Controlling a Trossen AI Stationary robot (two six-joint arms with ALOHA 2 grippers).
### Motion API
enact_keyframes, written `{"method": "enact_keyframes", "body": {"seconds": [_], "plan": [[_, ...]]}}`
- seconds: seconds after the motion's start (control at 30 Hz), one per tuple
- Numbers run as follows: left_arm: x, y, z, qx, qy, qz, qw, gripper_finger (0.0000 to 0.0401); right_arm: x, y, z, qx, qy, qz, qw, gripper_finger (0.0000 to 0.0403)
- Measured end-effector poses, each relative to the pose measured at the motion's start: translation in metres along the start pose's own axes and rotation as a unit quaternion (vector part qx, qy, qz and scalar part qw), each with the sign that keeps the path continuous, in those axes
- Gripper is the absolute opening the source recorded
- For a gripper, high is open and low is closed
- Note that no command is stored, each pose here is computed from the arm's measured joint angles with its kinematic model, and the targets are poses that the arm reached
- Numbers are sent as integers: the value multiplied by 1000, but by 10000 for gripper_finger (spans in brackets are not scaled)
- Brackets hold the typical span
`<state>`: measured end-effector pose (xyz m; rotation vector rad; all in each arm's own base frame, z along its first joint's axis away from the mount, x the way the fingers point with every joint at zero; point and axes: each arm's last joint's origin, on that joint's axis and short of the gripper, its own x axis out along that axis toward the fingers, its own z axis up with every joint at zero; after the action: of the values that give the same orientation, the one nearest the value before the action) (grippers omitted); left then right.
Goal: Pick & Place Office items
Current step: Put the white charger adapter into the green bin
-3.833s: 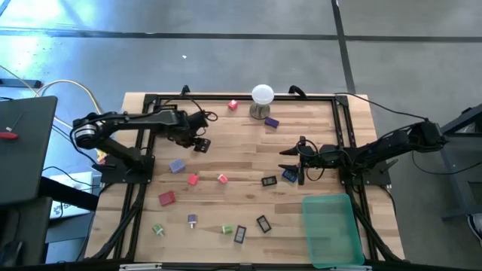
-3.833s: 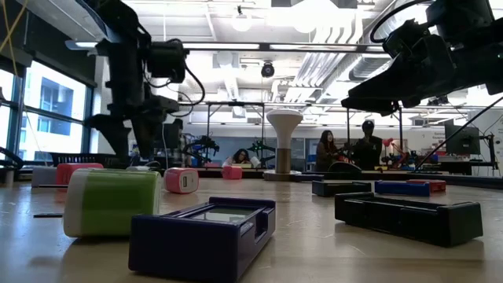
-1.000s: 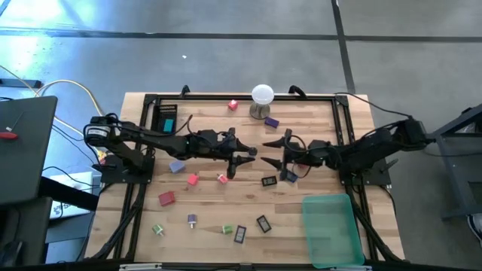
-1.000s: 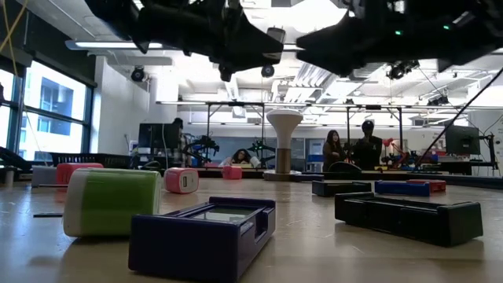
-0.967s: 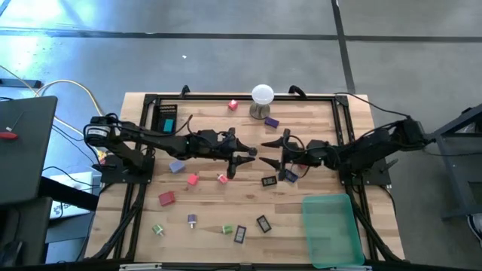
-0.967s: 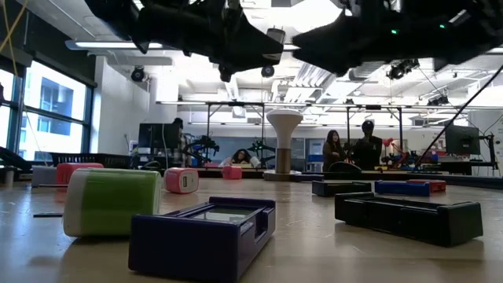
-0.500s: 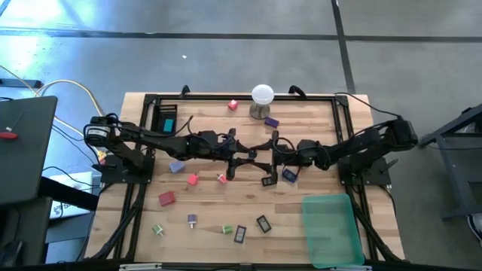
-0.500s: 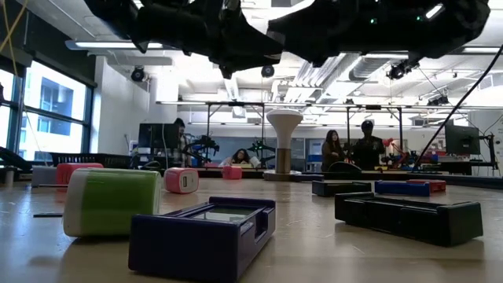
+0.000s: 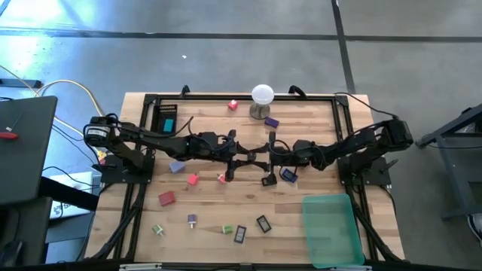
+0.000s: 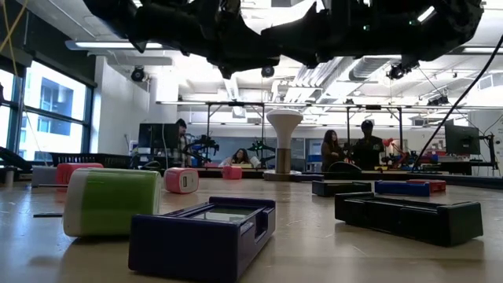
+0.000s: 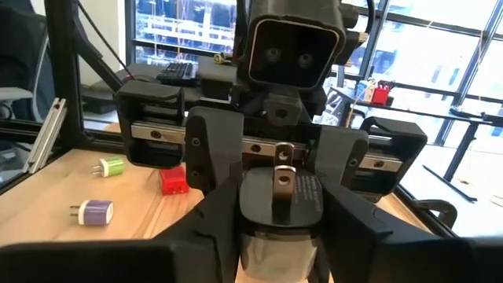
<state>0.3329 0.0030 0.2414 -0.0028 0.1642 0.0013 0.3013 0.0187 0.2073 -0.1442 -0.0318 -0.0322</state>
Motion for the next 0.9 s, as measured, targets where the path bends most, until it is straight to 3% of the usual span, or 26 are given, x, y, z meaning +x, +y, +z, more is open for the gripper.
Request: {"method": "enact_keyframes", "body": {"seconds": [0.37, 0.6, 0.9], "plan": [[0, 0, -1, 15, 6, 2, 1000, 142, 0, 0, -2, -8, 14, 1, 1000, 124], [0, 1, -2, -14, 8, 6, 1000, 158, -6, 4, 3, -17, 46, -26, 998, 124], [0, 1, -5, -7, 26, 4, 1000, 160, -35, 18, 17, -26, 147, -75, 986, 124]]}}
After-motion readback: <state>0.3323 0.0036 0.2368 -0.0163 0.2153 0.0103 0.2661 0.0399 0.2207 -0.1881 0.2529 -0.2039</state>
